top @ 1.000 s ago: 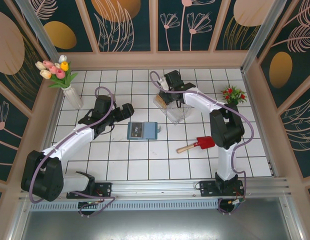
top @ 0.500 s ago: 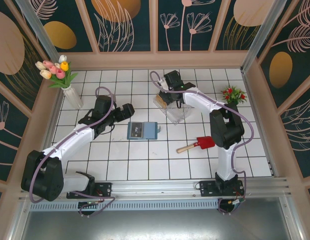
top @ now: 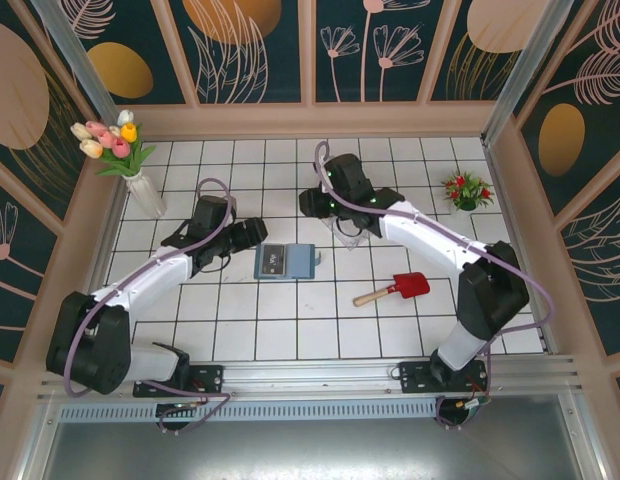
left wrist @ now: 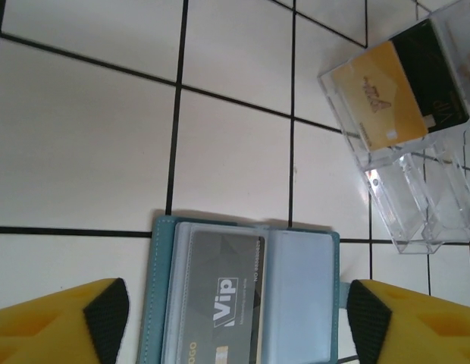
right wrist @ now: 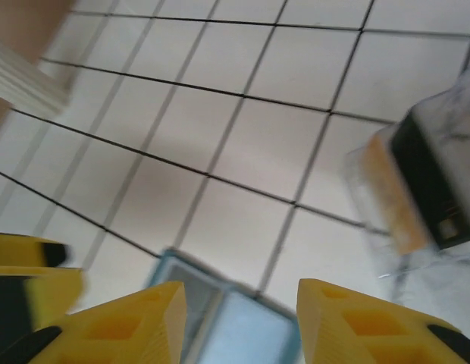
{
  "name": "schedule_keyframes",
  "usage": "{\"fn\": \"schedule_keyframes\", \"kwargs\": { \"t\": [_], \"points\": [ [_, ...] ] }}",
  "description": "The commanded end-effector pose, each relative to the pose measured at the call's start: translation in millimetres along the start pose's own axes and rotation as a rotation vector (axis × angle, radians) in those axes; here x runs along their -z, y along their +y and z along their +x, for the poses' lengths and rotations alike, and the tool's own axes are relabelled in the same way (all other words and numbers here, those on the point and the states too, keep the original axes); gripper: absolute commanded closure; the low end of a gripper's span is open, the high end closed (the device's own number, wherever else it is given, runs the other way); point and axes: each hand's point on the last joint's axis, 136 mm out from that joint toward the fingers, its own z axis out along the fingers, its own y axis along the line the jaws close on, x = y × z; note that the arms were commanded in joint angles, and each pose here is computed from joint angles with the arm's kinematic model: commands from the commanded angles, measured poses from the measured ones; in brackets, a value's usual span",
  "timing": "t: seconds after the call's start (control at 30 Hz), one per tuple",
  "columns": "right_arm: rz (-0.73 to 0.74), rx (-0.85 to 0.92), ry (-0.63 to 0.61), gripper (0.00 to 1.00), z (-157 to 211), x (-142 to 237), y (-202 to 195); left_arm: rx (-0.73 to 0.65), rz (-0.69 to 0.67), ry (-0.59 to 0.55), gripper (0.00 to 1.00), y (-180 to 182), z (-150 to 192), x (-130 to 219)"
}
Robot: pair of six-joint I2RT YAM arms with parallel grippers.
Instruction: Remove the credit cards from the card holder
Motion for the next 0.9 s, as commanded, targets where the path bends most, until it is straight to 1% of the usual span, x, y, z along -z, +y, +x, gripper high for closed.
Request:
{"fn": "schedule_keyframes", "kwargs": {
  "t": [0.0,0.07,0.17,0.27,0.43,0.6,0.87],
  "points": [
    [-0.069,-0.21,0.037,0.55,27,-11,21,0.023,-0.028,0.066,0.31,14,18,-7],
    [-0.059,-0.278,0.07,0.55,46,-19,23,0.033,-0.035,0.081,0.4,18,23,-11],
    [-0.078,-0.36,0.127,0.56,74,-33,26,0.049,-0.042,0.104,0.5,24,31,-17],
    [-0.111,-0.378,0.194,0.57,96,-49,35,0.07,-0.041,0.116,0.57,28,38,-22],
    [-0.094,-0.364,0.265,0.6,114,-72,41,0.1,-0.013,0.155,0.69,29,48,-32],
    [-0.043,-0.377,0.318,0.62,129,-87,33,0.111,0.006,0.172,0.71,27,52,-37],
    [-0.035,-0.376,0.353,0.64,137,-99,32,0.112,0.0,0.198,0.72,31,57,-45]
  ]
}}
